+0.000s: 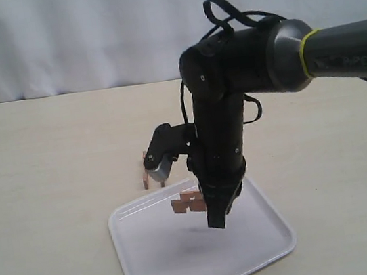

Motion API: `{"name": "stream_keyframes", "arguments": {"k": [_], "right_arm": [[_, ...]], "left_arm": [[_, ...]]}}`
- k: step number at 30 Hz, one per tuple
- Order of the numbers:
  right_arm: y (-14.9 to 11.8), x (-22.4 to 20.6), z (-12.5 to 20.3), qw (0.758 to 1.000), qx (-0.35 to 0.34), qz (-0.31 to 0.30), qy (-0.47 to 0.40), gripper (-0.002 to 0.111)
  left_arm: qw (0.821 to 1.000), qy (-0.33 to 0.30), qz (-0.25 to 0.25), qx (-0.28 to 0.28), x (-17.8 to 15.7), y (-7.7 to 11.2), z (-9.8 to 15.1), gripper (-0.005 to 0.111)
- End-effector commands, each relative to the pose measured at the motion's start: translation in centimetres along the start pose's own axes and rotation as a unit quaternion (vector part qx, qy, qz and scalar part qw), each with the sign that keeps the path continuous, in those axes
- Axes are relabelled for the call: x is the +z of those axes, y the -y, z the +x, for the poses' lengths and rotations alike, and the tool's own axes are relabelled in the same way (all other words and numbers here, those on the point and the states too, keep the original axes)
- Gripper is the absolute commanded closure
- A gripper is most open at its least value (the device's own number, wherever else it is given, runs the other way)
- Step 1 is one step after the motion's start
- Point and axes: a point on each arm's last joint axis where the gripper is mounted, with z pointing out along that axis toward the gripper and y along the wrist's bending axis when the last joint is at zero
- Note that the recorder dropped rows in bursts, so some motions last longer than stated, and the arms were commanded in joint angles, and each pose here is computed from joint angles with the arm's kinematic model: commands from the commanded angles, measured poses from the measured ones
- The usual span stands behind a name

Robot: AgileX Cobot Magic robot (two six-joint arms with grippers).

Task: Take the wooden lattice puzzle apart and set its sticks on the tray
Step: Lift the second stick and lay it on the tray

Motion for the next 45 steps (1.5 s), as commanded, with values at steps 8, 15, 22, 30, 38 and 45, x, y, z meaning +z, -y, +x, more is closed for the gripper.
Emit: {"name": "stream_keyframes", "arguments": {"k": [8, 15, 22, 30, 38, 45], "right_arm": [[0.0, 3.1, 0.0, 0.996, -0.001, 0.053, 0.076, 0.104], [0.2, 3.7, -0.2, 0.995, -0.001, 0.060, 0.085, 0.104], [0.2, 5.4, -0.3, 0.997, 0.000, 0.045, 0.066, 0.098], [0.2, 5.5, -0.3, 0.997, 0.002, 0.043, 0.062, 0.060], [0.5, 3.4, -0.7, 0.997, 0.003, 0.047, 0.069, 0.055], [0.7, 1.0, -1.0, 0.991, 0.002, 0.075, 0.108, 0.055]], "left_arm": [[1.000, 0.007, 0.003, -0.001, 0.0, 0.0, -0.1, 0.107], [1.000, 0.007, 0.003, -0.001, 0.0, 0.0, -0.1, 0.107], [1.000, 0.007, 0.003, -0.001, 0.0, 0.0, -0.1, 0.107], [1.000, 0.007, 0.003, -0.001, 0.0, 0.0, -0.1, 0.107], [1.000, 0.007, 0.003, -0.001, 0.0, 0.0, -0.1, 0.107], [1.000, 0.007, 0.003, -0.001, 0.0, 0.0, -0.1, 0.107]]}}
